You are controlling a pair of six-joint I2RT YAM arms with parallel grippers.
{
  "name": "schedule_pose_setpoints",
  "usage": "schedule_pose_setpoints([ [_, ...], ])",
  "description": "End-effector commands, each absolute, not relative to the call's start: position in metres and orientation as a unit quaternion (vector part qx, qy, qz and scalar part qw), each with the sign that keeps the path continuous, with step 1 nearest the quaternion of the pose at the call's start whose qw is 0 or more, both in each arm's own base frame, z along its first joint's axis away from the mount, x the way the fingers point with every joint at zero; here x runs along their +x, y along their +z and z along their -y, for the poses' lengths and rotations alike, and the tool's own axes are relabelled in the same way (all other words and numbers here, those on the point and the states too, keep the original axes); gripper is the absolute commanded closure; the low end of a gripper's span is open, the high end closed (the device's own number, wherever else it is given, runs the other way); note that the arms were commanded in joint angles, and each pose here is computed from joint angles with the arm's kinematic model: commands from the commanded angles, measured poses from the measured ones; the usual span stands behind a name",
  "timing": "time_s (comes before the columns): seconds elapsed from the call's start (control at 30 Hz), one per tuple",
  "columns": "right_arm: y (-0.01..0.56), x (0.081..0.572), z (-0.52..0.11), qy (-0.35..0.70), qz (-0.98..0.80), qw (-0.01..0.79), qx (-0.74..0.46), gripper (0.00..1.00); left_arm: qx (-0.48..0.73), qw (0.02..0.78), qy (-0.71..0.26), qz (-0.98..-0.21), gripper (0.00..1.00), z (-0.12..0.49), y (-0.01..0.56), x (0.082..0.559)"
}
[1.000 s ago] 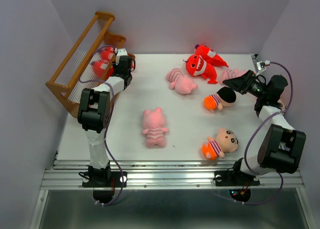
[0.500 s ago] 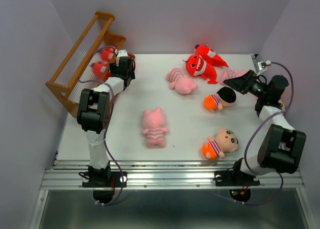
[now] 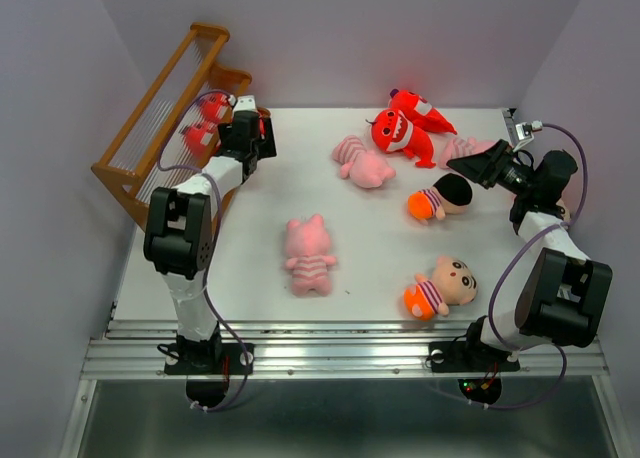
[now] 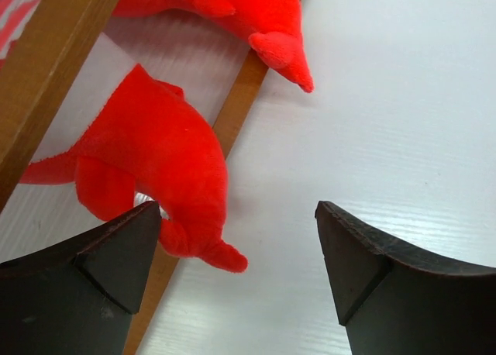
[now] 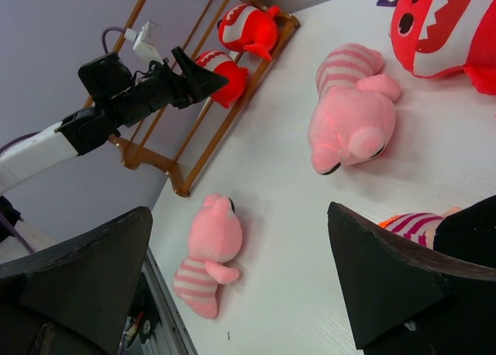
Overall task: Place and organize the stuffed toys onto the shelf
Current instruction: Place the stuffed toy onto shelf
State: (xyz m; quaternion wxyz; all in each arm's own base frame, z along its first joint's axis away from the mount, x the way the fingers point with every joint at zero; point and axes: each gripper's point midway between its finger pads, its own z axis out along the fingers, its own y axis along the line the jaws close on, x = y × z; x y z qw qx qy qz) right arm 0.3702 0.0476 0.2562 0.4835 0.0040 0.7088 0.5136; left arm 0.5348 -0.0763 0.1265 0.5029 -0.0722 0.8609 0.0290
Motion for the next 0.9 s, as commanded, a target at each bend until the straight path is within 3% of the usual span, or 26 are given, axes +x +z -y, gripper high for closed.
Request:
schedule_pose_setpoints([
  [0.0, 0.263, 0.369, -0.046, 0.507, -0.7, 0.501, -0.022, 0.0, -0.055, 0.527, -0.014, -0.848, 0.07, 0.094, 0.162, 0.525],
  [0.23, 0.261, 0.367, -0.047, 0.503, -0.7, 0.505, -0.036, 0.0, -0.038, 0.537, -0.037, -0.842, 0.07, 0.107, 0.182, 0.499],
  [0.4, 0.263, 0.368, -0.043, 0.473, -0.709, 0.521, -0.054, 0.0, -0.012, 0.567, -0.095, -0.818, 0.07, 0.129, 0.229, 0.466],
  [0.7, 0.264, 0.38, -0.018, 0.331, -0.742, 0.577, -0.086, 0.0, 0.06, 0.626, -0.238, -0.74, 0.01, 0.157, 0.325, 0.391],
  [0.87, 0.261, 0.376, -0.01, 0.261, -0.738, 0.607, -0.137, 0.0, 0.115, 0.623, -0.287, -0.718, 0.01, 0.172, 0.329, 0.36],
])
